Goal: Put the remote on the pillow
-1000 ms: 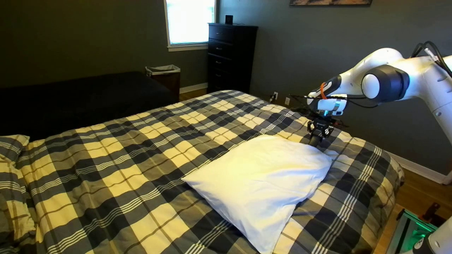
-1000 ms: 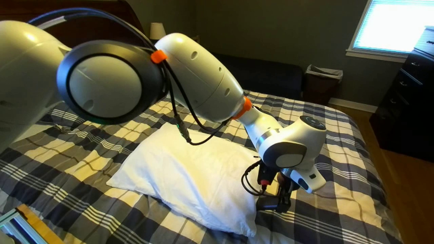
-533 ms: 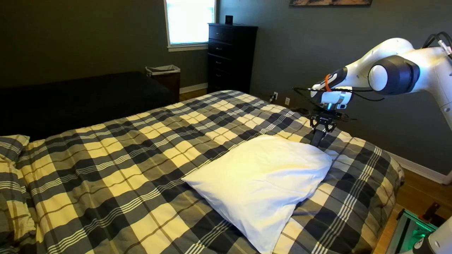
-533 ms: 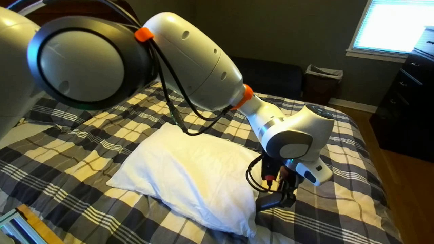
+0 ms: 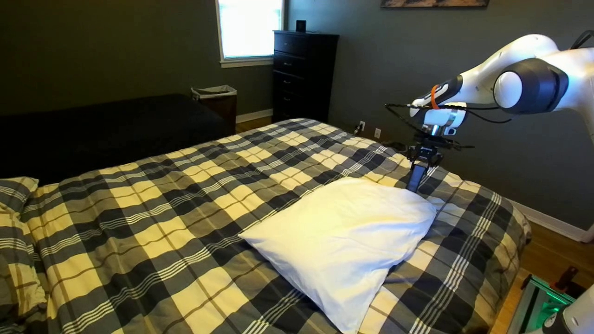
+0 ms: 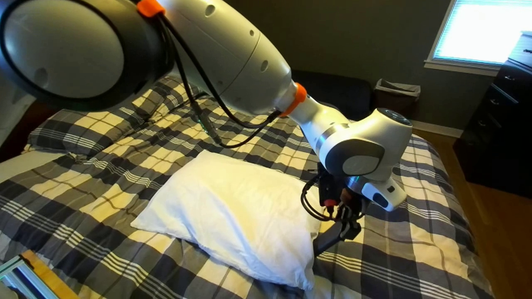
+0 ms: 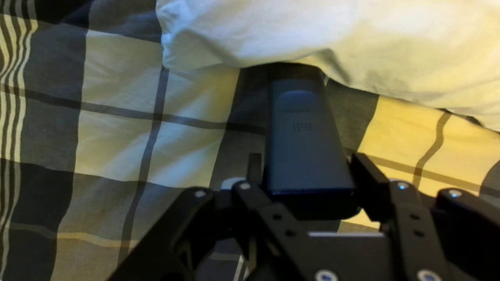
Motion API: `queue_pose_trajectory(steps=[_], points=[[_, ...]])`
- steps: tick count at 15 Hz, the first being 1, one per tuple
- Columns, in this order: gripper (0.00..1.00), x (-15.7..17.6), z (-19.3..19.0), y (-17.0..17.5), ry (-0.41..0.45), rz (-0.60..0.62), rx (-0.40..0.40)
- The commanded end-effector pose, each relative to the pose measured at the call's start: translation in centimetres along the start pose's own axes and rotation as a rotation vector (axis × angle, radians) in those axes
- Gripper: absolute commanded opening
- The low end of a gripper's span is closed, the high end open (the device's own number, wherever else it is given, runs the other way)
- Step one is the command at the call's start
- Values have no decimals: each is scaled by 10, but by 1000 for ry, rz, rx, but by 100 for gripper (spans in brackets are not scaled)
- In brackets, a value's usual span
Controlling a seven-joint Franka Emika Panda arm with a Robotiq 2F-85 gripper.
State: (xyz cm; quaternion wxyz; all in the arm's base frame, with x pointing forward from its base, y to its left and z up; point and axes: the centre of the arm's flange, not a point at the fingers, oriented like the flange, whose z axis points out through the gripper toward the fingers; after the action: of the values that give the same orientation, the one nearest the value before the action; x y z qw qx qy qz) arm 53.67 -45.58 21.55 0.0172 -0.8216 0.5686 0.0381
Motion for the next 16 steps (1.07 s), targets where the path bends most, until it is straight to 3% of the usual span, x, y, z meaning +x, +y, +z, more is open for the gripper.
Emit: queue_pose_trajectory(steps=[1, 16], points=[[33, -17, -22, 6, -48, -11, 4], [33, -46, -63, 0, -93, -69, 28]])
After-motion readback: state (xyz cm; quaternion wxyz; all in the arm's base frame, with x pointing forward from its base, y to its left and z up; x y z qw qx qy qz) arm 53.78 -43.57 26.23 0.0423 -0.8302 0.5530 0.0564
